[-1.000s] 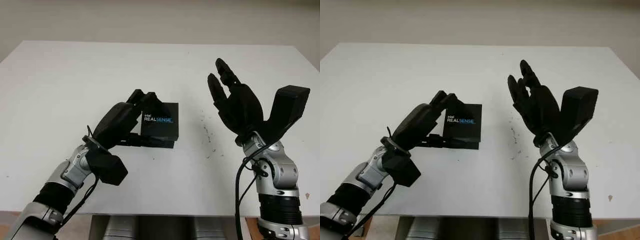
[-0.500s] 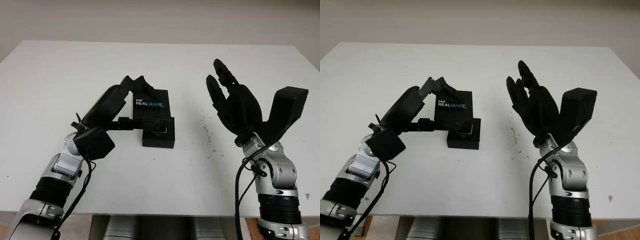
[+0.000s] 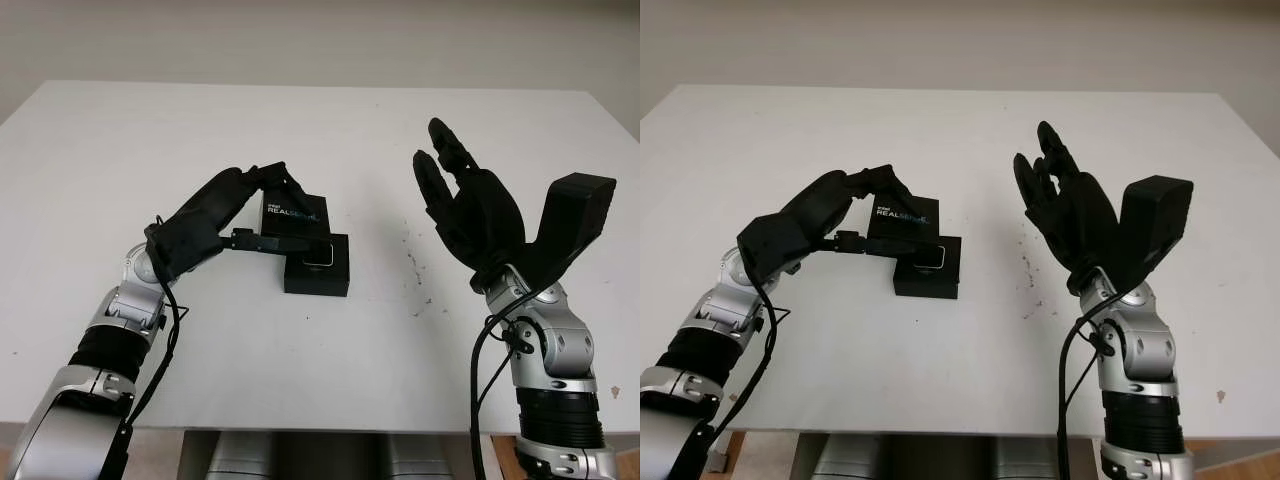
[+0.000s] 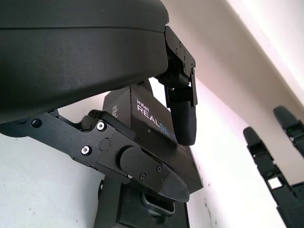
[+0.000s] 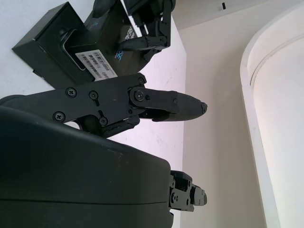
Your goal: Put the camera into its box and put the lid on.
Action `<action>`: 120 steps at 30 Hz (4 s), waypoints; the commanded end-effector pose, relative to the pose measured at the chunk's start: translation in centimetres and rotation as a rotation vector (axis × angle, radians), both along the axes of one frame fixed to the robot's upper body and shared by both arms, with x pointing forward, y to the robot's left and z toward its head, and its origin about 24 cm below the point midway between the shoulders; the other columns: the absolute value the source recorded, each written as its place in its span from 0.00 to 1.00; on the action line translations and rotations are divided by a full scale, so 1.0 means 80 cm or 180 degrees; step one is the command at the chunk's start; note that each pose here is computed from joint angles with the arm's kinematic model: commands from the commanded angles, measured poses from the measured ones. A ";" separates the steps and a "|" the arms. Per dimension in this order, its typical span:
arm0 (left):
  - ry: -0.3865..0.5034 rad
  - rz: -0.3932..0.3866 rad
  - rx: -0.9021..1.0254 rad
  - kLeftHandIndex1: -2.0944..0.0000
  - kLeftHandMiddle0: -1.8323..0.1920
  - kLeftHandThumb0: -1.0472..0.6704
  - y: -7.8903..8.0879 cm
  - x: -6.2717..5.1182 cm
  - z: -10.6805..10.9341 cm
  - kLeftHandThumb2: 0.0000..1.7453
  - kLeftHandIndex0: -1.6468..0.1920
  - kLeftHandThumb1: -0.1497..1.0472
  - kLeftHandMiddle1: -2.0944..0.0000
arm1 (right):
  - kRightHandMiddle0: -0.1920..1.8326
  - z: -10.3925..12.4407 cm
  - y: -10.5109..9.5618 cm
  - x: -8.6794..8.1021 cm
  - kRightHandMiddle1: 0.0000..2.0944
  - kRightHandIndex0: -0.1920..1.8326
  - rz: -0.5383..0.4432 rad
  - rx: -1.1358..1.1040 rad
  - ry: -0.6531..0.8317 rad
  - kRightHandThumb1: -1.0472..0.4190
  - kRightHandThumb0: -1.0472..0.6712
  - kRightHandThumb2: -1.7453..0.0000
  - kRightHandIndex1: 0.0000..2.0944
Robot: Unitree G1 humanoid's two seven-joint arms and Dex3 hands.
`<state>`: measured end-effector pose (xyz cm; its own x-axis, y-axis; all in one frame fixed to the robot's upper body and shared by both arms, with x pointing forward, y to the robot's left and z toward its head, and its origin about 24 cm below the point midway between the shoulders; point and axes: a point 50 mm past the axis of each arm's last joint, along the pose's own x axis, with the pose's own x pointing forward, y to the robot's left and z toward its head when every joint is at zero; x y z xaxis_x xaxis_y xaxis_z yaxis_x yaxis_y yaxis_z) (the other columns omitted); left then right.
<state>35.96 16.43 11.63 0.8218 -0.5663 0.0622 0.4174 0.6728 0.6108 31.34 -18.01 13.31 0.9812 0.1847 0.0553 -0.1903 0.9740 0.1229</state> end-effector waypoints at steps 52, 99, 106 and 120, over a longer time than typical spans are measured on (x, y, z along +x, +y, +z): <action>0.0014 -0.0043 -0.0148 0.29 0.73 0.51 -0.029 -0.033 -0.014 0.03 0.74 0.92 0.26 | 0.04 0.002 0.002 -0.003 0.03 0.00 -0.0021 0.0052 -0.0032 0.00 0.33 0.75 0.02; -0.0006 0.0003 -0.0230 0.31 0.71 0.51 -0.025 -0.049 -0.011 0.03 0.71 0.91 0.31 | 0.05 0.001 0.002 -0.002 0.03 0.01 -0.0027 0.0090 -0.0004 0.00 0.33 0.77 0.03; -0.0007 0.0069 -0.0139 0.31 0.71 0.51 -0.023 -0.048 -0.015 0.03 0.71 0.91 0.31 | 0.05 0.002 0.003 0.000 0.03 0.01 -0.0028 0.0103 0.0000 0.00 0.33 0.77 0.03; -0.0809 0.0264 0.2351 0.97 0.95 0.21 -0.038 -0.050 -0.030 0.19 0.85 1.00 0.99 | 0.05 0.004 0.001 -0.001 0.02 0.00 0.0002 0.0067 -0.0010 0.00 0.33 0.76 0.02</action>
